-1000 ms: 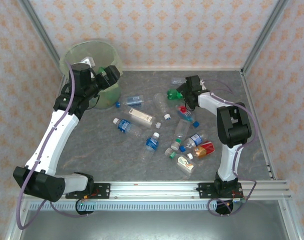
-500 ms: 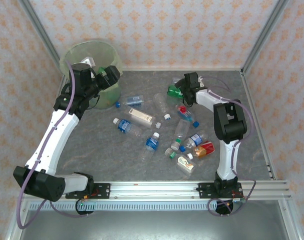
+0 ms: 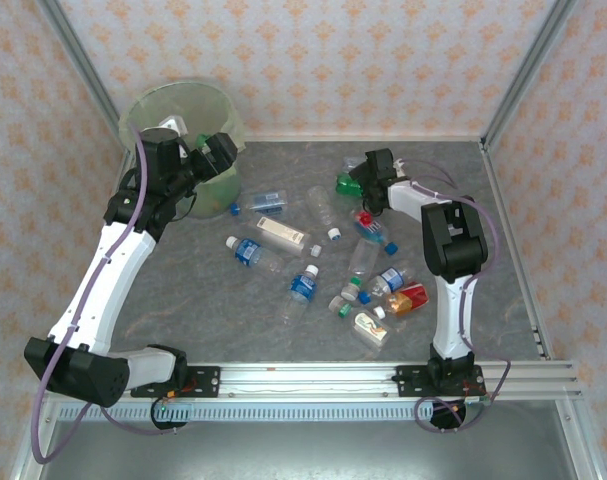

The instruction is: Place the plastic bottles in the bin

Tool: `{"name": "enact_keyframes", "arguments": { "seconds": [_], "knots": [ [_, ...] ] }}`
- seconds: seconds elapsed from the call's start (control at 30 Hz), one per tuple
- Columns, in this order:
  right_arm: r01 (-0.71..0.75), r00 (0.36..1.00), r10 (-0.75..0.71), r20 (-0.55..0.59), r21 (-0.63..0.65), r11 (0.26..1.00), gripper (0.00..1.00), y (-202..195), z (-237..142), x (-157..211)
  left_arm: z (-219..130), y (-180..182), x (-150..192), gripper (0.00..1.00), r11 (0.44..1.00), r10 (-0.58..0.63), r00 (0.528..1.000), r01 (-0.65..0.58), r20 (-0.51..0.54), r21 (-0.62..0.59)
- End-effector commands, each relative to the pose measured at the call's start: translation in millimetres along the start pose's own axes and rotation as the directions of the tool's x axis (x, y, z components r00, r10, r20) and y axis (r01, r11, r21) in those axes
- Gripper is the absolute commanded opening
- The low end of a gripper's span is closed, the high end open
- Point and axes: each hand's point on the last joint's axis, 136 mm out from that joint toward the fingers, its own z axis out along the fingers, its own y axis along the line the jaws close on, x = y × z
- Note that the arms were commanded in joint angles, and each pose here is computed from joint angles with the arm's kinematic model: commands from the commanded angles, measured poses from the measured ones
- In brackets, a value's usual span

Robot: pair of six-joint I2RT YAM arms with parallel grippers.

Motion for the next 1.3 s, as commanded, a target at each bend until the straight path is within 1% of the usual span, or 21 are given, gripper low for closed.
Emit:
{"name": "enact_keyframes", "arguments": {
  "seconds": [0.0,0.1,0.2,0.3,0.4,0.63,0.77,0.9,1.1,1.23,1.27],
  "knots": [
    [-0.026,0.999,0.024,0.023,0.072,0.997,0.87,-17.8,12.4,-4.6,-7.9,-2.2,1.1,0.99,1.0,0.005,1.0,-0.005,0.008,0.007],
    [-0.052,0.998,0.05,0.029,0.082,0.995,0.88,-19.6,16.4,-5.2,-8.5,-2.8,0.8,0.99,1.0,0.004,1.0,-0.004,0.009,0.007],
    [-0.068,0.997,0.065,0.032,0.101,0.993,0.91,-24.0,18.8,-5.0,-8.5,-2.5,0.5,0.99,1.0,0.002,1.0,-0.002,0.006,0.003],
    [-0.064,0.998,0.061,0.028,0.109,0.992,0.91,-26.5,13.6,-3.7,-9.2,-2.7,-0.6,0.99,1.0,-0.003,1.0,0.003,0.009,0.003],
    [-0.052,0.998,0.048,0.041,0.113,0.992,0.86,-35.0,2.3,-3.8,-8.4,-3.0,-0.7,0.99,1.0,-0.001,1.0,0.001,0.008,0.003],
    [-0.04,0.997,0.028,0.072,0.162,0.986,0.81,-74.9,-24.8,-5.2,-0.3,-5.8,0.0,0.99,1.0,-0.003,1.0,0.003,-0.001,0.017],
    [-0.029,0.994,0.007,0.113,0.199,0.98,0.82,-92.6,-42.4,-13.0,1.9,-7.5,0.5,0.99,1.0,-0.007,1.0,0.007,-0.004,0.026],
    [-0.051,0.994,0.029,0.108,0.202,0.978,0.87,-104.8,-41.4,-15.9,3.1,-8.0,1.4,0.99,1.0,0.001,1.0,0.0,-0.012,0.025],
    [-0.053,0.996,0.039,0.078,0.186,0.981,0.89,-97.9,-28.2,-12.8,2.2,-9.5,-1.8,0.99,1.0,0.008,1.0,-0.008,-0.013,0.02],
    [-0.051,0.995,0.036,0.092,0.159,0.986,0.8,-86.1,-33.5,-17.1,-0.1,-10.0,-3.4,0.99,1.0,0.008,1.0,-0.008,-0.008,0.019],
    [-0.049,0.995,0.034,0.099,0.154,0.987,0.8,-83.7,-37.2,-17.9,-1.3,-10.3,-3.7,0.99,1.0,0.008,1.0,-0.008,-0.006,0.021]
  ]
}}
